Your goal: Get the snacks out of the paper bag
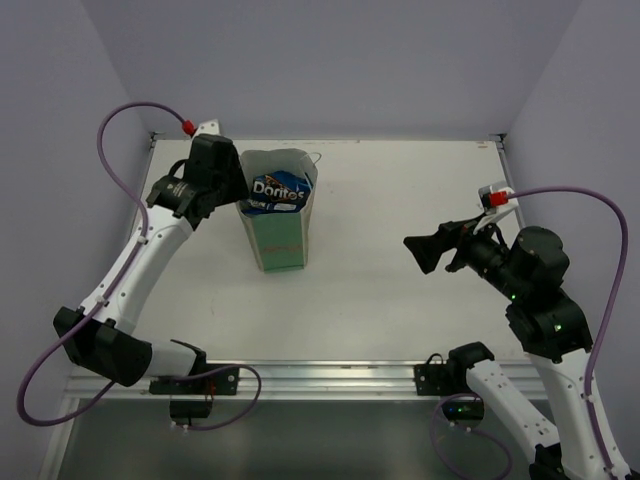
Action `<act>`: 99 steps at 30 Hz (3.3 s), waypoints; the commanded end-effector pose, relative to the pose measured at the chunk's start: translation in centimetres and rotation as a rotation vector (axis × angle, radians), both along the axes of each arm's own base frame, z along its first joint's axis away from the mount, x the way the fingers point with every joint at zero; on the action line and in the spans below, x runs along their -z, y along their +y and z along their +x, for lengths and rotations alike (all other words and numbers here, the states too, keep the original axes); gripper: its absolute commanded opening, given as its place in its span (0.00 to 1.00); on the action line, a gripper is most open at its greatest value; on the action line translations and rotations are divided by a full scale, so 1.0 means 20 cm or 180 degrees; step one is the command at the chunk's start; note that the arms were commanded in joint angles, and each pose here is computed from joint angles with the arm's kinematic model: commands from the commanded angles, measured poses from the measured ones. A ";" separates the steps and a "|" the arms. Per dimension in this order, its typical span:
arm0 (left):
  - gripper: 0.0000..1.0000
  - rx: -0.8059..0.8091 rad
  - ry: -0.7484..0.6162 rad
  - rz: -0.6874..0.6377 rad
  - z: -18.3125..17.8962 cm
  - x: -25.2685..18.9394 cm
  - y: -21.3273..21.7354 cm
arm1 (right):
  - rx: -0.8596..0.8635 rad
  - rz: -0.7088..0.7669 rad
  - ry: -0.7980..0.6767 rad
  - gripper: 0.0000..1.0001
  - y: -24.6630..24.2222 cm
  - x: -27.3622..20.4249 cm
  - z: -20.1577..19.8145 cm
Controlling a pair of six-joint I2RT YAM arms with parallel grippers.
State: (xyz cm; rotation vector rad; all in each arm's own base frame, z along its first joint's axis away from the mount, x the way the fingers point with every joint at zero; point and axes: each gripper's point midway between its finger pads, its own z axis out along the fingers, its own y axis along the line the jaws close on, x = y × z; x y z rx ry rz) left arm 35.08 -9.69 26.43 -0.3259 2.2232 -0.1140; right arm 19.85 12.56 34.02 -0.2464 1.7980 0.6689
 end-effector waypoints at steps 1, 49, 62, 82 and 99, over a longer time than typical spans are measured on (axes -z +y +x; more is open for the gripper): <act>0.51 -0.0009 -0.0130 -0.0054 0.07 -0.01 -0.02 | -0.0046 -0.0003 -0.0110 0.99 0.00 -0.05 -0.02; 0.00 0.1939 -0.1025 0.1198 0.02 -0.21 -0.21 | -0.0975 -0.0142 -0.0218 0.75 1.25 -0.08 0.38; 0.00 0.2072 -0.1130 0.0842 -0.07 -0.26 -0.34 | -0.0460 -0.0750 0.0251 0.74 1.34 0.46 0.64; 0.00 0.1900 -0.0974 0.0697 -0.16 -0.19 -0.30 | -0.0228 -0.0805 0.0079 0.00 1.30 0.46 0.71; 0.00 0.1223 -0.0963 0.0849 -0.03 -0.28 -0.18 | -0.1084 -0.0142 -0.0766 0.00 1.25 -0.48 0.39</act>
